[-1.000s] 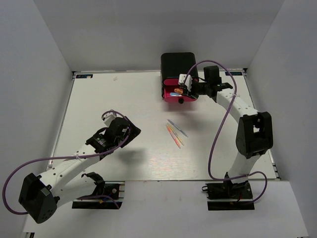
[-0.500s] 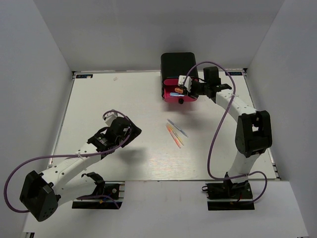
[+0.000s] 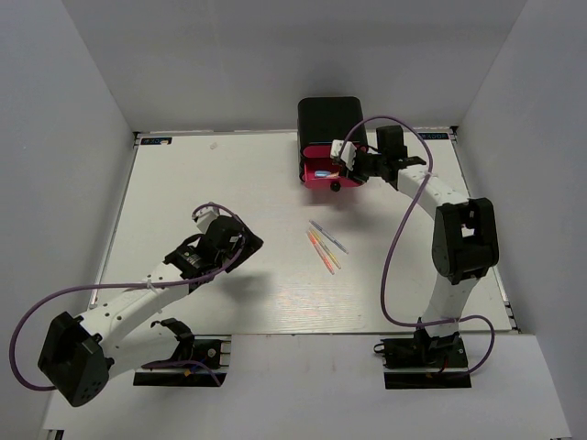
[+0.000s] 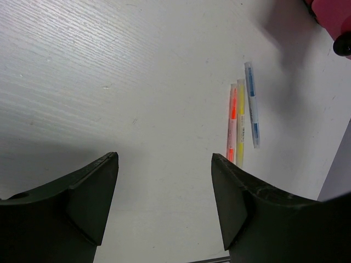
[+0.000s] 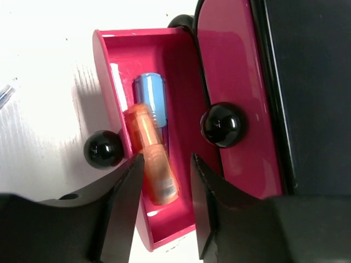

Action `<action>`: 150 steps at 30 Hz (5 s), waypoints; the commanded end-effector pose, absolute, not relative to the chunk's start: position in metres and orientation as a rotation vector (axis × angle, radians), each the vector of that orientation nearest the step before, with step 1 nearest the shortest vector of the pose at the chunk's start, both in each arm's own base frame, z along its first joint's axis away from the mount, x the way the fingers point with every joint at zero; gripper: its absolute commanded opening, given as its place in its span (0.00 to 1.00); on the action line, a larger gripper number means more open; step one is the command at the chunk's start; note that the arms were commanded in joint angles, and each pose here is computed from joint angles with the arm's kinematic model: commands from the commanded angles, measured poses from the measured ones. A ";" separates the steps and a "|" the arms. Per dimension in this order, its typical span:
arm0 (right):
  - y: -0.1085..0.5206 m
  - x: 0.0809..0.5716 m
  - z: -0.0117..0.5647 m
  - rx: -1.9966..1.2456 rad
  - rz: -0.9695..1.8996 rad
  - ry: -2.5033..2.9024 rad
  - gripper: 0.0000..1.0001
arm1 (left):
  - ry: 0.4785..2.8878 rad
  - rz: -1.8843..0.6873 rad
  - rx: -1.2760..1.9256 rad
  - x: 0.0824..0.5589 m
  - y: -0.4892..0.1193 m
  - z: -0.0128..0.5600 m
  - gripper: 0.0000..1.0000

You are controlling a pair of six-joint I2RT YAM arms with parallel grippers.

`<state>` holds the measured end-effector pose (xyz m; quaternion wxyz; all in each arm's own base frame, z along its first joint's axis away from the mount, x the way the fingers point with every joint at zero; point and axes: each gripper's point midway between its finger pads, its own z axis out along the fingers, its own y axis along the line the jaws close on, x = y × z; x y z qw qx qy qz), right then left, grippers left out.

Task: Sort the stationery into containers
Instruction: Place the stationery in the drawer, then close the drawer in the storage box, then open the drawer in the storage box.

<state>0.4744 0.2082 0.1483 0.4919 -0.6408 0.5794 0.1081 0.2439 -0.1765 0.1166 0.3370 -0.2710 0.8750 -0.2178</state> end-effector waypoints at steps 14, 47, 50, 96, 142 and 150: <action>0.210 0.429 0.199 -1.491 0.381 1.277 0.05 | 2.254 -0.619 -0.673 0.251 -0.187 0.128 0.78; 0.192 0.483 0.118 -1.650 0.122 1.397 0.00 | 2.273 -0.612 -0.671 0.249 -0.187 0.125 0.78; 0.195 0.492 0.124 -1.632 0.101 1.381 0.00 | 2.275 -0.611 -0.671 0.251 -0.189 0.125 0.78; 0.198 0.415 0.126 -1.638 0.301 1.390 0.16 | 2.077 -0.946 -0.499 0.321 -0.273 0.171 0.72; 0.115 0.376 0.128 -0.963 0.435 1.867 0.28 | 2.009 -1.200 -0.740 0.511 -0.400 0.066 0.56; 0.115 0.371 0.126 -0.967 0.456 1.871 0.30 | 1.990 -1.189 -0.749 0.517 -0.400 0.060 0.56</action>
